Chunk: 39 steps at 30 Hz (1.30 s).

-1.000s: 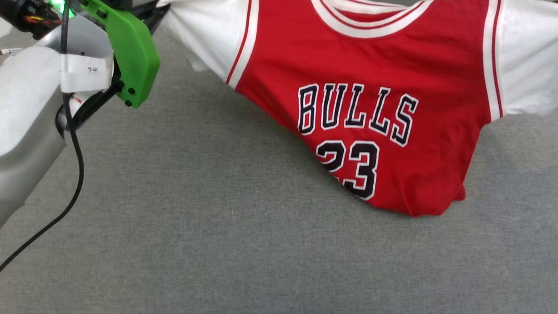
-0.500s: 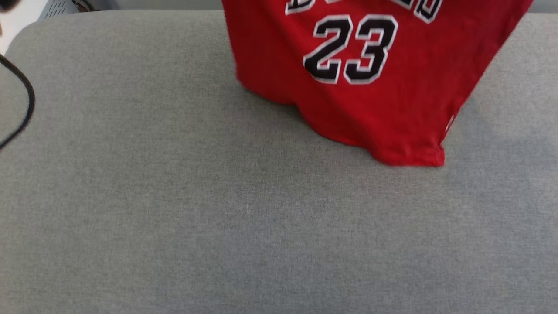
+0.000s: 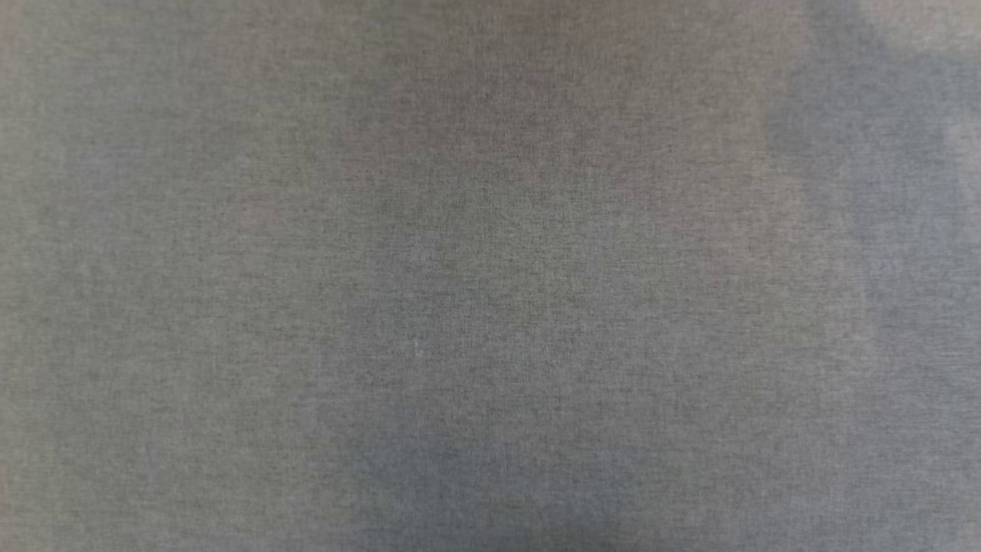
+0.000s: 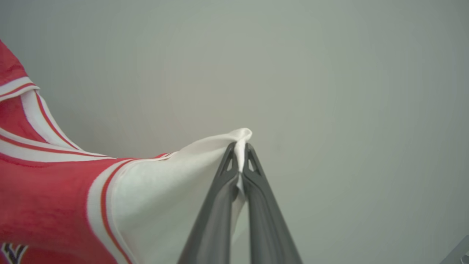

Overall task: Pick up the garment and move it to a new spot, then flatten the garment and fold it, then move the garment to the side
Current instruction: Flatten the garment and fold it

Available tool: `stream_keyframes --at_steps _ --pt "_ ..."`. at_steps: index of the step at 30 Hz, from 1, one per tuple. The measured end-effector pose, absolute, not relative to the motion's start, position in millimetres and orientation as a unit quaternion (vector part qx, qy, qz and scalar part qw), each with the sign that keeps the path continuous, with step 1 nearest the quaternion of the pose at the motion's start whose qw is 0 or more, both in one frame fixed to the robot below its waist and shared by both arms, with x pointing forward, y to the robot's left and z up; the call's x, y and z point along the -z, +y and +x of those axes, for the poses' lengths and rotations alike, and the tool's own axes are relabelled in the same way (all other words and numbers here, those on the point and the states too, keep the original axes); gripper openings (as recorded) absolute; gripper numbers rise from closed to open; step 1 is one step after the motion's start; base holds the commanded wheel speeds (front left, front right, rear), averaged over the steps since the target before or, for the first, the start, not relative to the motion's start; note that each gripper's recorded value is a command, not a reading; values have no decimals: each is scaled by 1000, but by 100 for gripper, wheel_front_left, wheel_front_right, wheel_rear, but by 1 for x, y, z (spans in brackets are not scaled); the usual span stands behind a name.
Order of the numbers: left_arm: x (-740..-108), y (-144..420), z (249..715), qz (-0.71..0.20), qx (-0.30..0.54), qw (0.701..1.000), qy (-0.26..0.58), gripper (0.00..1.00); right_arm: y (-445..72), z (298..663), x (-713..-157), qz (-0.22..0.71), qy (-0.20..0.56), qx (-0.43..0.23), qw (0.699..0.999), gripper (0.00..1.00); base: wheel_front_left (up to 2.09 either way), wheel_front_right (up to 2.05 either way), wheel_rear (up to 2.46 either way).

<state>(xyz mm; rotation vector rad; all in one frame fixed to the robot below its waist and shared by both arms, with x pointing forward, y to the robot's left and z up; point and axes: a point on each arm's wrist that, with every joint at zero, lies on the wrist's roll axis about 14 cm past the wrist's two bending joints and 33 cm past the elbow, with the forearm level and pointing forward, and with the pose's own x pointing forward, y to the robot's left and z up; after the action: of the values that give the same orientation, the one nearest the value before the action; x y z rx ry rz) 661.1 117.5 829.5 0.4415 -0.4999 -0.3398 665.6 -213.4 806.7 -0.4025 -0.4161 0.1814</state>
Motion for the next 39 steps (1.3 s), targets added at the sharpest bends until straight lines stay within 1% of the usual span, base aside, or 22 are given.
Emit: stream_keyframes --at_steps 5,9,12,17,22,29,34,39 --pt "-814 122 682 201 163 935 -241 0 -207 686 -796 -200 -205 -92 954 0 0 0 0" --pt "-788 130 696 197 162 942 -220 0 -200 700 -766 -198 -184 -106 957 0 0 0 0" --pt "-762 135 700 180 166 948 -202 0 -194 703 -741 -201 -169 -120 957 0 0 0 0" --pt "-697 141 696 172 182 956 -152 0 -186 697 -680 -151 -118 -149 970 0 0 0 0" --pt "-658 158 674 152 181 965 -115 0 -175 672 -640 -126 -88 -182 971 0 0 0 0" --pt "-595 166 619 120 190 973 -55 0 -165 615 -573 -110 -12 -233 966 0 0 0 0" --pt "-536 176 560 81 178 981 13 0 -160 566 -532 -92 40 -262 960 0 0 0 0" --pt "-488 183 495 39 158 983 79 0 -167 509 -488 -71 103 -272 954 0 0 0 0"
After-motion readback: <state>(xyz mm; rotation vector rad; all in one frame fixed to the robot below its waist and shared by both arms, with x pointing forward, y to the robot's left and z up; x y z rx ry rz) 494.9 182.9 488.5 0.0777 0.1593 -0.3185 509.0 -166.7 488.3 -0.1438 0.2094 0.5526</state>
